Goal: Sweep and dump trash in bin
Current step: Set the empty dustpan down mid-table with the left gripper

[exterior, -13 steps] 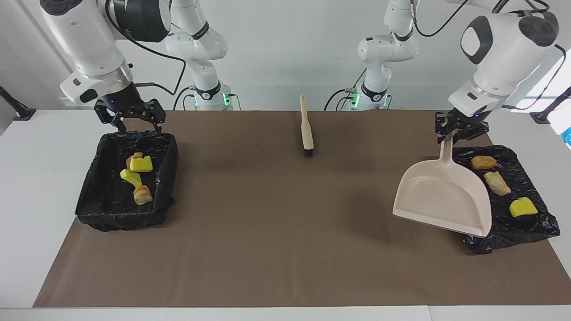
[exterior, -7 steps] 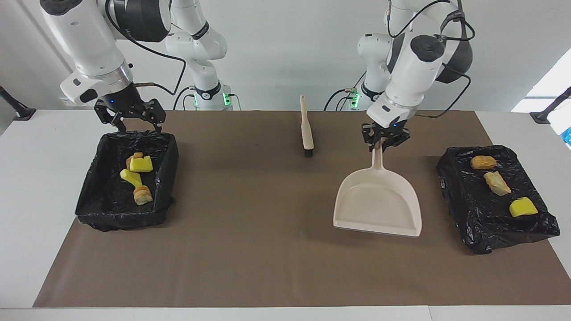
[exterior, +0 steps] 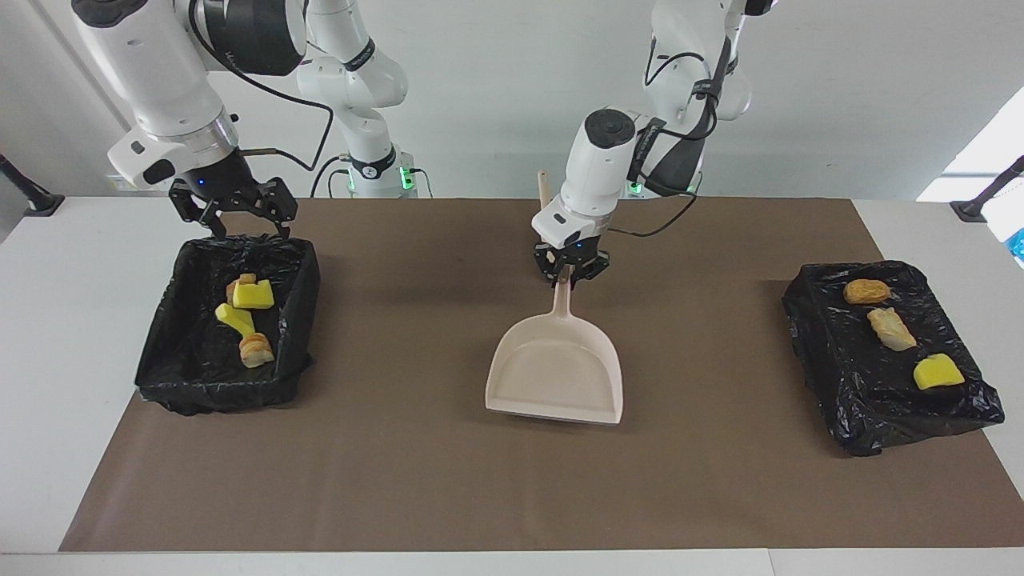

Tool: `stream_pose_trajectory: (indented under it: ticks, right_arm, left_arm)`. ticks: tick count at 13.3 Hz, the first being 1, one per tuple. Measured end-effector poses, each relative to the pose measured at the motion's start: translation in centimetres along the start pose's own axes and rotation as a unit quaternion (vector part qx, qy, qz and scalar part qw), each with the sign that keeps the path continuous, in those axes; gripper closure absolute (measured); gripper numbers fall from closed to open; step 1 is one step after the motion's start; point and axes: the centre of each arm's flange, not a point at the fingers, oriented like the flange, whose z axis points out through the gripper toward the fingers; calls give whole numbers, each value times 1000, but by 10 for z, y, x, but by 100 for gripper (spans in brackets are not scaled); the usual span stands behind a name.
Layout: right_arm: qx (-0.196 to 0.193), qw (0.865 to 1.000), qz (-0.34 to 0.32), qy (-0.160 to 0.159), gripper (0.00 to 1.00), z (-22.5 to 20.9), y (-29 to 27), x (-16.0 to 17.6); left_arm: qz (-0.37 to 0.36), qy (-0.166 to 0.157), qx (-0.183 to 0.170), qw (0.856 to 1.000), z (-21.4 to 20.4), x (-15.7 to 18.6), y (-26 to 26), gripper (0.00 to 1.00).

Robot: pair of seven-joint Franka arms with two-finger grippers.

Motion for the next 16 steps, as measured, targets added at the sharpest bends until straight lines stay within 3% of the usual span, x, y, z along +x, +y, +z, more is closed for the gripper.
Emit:
stream_pose_trajectory:
  ticks: [7, 10, 13, 16]
  right_arm:
    - [0, 1000, 0, 0, 0, 0, 0, 0]
    - [0, 1000, 0, 0, 0, 0, 0, 0]
    - [0, 1000, 0, 0, 0, 0, 0, 0]
    - [0, 1000, 0, 0, 0, 0, 0, 0]
  left_arm:
    - [40, -11, 2, 999, 53, -5, 18, 69]
    - [38, -8, 1, 999, 56, -4, 19, 69]
    - [24, -7, 1, 1000, 55, -3, 17, 41]
    - [9, -3, 3, 1000, 48, 4, 7, 5]
